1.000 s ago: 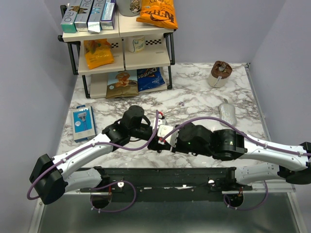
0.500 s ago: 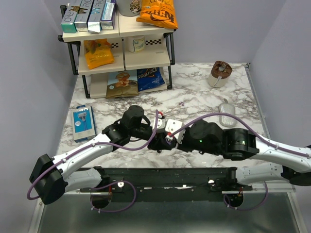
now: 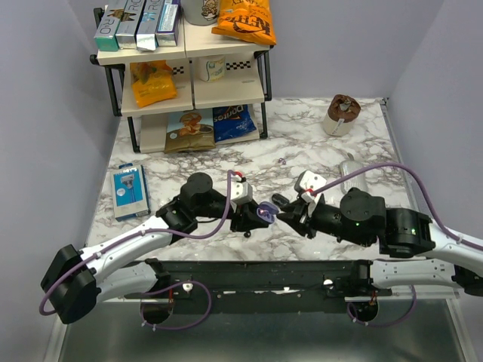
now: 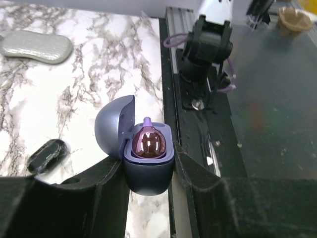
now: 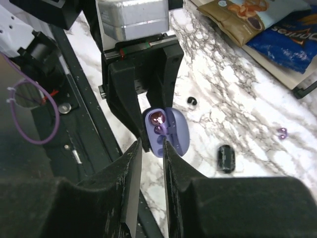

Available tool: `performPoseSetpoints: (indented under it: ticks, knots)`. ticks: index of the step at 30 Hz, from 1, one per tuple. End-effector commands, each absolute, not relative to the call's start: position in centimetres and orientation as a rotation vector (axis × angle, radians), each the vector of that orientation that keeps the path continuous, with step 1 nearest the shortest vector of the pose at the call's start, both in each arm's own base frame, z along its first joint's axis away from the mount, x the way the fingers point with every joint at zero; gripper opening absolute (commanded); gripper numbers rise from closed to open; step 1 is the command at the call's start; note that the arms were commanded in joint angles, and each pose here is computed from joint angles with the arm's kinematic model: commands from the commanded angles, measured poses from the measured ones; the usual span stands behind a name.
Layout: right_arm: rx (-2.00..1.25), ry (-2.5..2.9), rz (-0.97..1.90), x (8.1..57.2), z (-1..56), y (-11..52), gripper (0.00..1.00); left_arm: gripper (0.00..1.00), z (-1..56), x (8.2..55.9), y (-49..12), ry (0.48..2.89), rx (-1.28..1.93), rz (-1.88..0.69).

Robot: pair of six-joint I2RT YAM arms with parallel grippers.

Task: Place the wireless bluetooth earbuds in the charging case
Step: Place the earbud in the charging case.

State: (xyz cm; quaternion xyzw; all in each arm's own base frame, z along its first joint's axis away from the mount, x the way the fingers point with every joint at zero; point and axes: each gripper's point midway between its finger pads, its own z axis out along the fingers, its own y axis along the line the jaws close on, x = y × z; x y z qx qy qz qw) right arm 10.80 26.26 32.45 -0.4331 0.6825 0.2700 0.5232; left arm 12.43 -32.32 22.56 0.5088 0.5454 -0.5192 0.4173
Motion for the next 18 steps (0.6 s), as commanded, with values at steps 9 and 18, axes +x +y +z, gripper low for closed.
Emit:
performPoseSetpoints:
  ticks: [9, 18]
  knots:
    - [-0.908, 1.747, 0.698, 11.1, 30.4, 28.1, 0.28, 0.00, 27.6, 13.1, -32.7, 1.195, 1.126, -1.291]
    - [-0.815, 1.747, 0.628, 12.7, 30.9, 27.4, 0.22, 0.00, 27.2, 12.5, -32.5, 1.198, 1.137, -1.298]
